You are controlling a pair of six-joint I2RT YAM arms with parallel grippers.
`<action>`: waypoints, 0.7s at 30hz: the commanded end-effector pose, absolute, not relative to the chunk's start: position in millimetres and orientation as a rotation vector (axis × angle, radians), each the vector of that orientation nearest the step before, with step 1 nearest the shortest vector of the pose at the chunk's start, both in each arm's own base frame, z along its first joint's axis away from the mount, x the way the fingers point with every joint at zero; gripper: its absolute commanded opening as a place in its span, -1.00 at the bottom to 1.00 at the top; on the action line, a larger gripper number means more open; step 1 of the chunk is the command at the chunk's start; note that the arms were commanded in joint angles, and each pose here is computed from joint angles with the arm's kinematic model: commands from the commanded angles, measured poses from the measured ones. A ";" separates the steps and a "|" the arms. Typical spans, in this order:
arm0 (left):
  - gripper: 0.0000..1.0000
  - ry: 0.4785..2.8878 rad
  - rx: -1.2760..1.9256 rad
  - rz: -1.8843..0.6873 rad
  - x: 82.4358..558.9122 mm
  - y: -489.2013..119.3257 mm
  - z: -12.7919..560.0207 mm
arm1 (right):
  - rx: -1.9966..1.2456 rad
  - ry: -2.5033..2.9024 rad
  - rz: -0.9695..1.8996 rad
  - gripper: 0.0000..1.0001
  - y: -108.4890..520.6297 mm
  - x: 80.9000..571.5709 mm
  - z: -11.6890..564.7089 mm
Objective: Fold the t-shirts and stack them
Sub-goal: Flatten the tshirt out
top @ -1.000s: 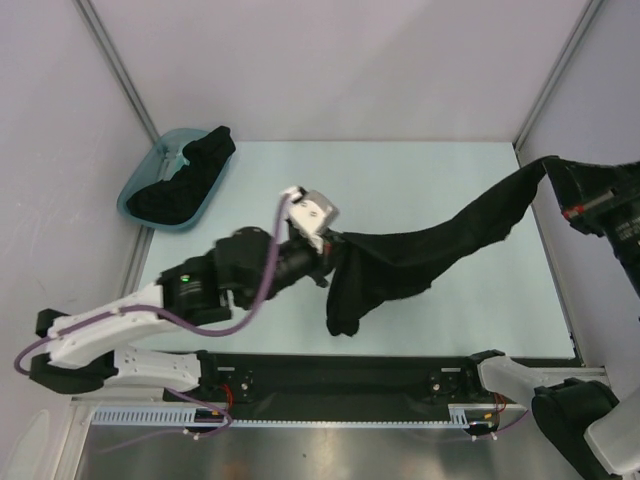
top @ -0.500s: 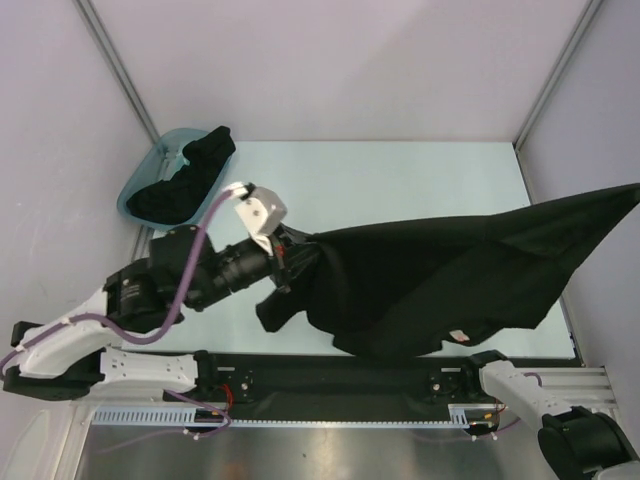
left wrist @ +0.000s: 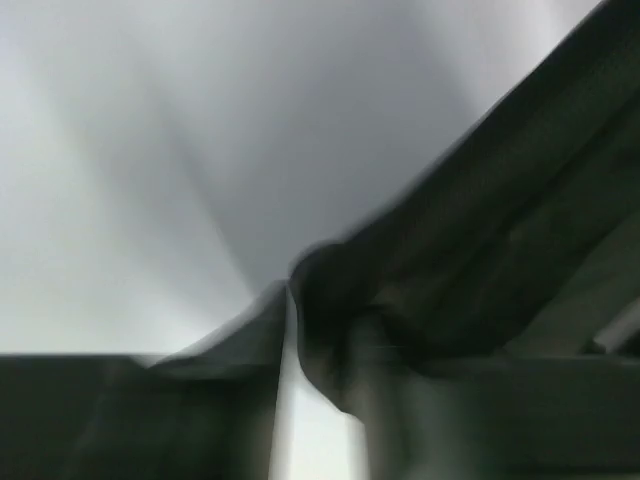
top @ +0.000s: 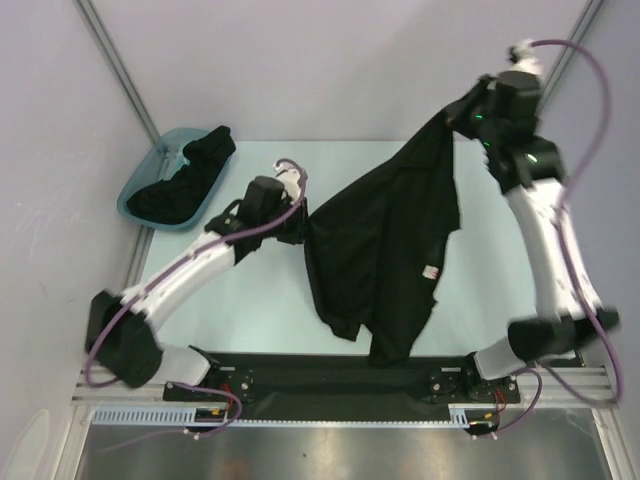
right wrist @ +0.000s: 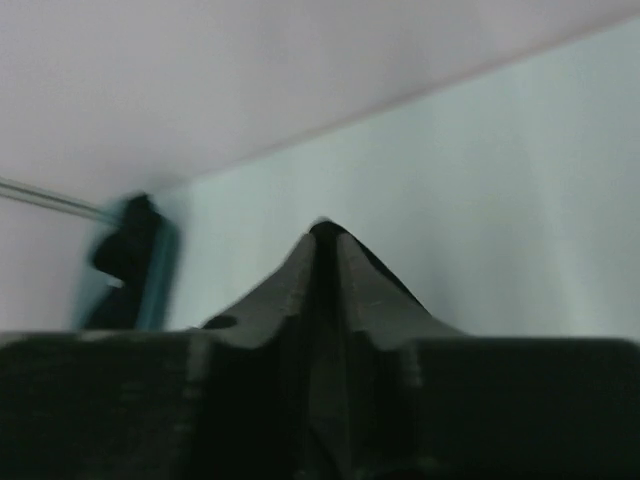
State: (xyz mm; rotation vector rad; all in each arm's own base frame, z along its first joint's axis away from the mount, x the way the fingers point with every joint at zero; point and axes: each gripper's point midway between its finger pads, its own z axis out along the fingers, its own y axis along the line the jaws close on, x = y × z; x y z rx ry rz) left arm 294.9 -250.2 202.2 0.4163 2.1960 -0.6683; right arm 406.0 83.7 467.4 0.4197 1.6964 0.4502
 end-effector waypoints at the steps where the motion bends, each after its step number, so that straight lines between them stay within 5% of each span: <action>1: -0.06 2.304 0.150 -0.576 359.1 -217.6 201.9 | 0.363 1.816 0.411 -0.56 87.2 488.8 401.3; 4: 0.50 2.355 0.127 -0.324 401.5 -196.9 196.7 | 0.339 2.039 0.328 -0.04 87.5 533.7 332.8; 7: 0.64 2.331 0.173 -0.283 404.3 -195.8 214.4 | 0.342 2.201 0.213 0.26 83.5 530.0 304.7; 14: 0.54 2.308 0.365 -0.503 307.8 -239.9 227.0 | 0.246 2.487 0.319 0.32 120.9 410.3 237.0; 21: 0.50 2.457 0.600 -0.665 208.9 -317.2 162.9 | 0.213 2.666 0.582 0.40 149.9 252.7 177.3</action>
